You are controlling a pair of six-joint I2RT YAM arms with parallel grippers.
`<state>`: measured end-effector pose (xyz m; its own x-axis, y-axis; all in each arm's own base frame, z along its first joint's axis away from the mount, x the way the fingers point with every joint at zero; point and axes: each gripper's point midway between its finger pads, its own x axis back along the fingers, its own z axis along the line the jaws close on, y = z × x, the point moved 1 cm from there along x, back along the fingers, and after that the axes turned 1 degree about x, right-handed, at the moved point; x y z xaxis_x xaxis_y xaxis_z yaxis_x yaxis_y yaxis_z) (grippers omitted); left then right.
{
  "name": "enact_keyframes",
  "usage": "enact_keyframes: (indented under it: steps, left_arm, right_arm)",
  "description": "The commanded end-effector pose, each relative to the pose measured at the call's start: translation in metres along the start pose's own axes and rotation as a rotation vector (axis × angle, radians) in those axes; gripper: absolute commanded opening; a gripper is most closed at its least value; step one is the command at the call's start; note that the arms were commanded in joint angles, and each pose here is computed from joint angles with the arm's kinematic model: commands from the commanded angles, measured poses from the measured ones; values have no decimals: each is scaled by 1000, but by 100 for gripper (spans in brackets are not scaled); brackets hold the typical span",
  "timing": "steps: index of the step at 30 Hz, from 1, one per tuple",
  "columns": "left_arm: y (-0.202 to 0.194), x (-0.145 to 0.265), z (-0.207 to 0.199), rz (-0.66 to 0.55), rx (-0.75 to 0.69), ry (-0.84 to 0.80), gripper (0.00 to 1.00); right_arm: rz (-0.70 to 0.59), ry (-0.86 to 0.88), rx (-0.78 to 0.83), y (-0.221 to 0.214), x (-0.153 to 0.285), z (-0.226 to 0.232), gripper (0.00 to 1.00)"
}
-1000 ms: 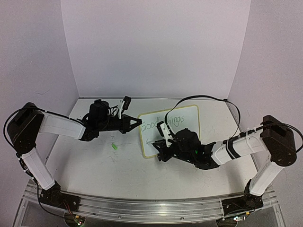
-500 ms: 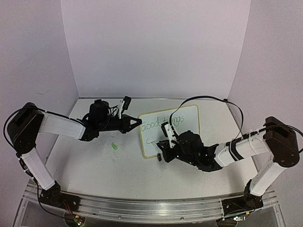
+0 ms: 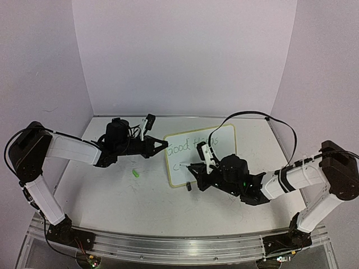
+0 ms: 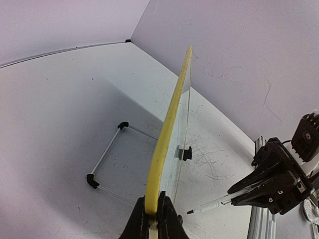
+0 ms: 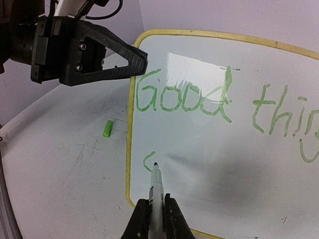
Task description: Write a sentence on the whiteboard
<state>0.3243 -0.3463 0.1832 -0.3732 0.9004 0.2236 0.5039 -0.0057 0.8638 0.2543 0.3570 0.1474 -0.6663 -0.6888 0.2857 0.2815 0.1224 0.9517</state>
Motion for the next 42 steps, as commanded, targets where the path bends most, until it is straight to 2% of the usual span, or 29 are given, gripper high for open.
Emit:
enact_keyframes:
  steps: [1,32,42]
  left_arm:
    - [16,0,5,-41,-66,44,0]
    - [19,-1,3,-44,-75,35,0]
    - [20,-2,4,-46,-79,35,0]
  right_arm:
    - [-69,-26,-11,24,-8,0,0]
    - [-14,-75,0,10,-22,-6,0]
    - [39,-86,-5,-4,-20,-9,0]
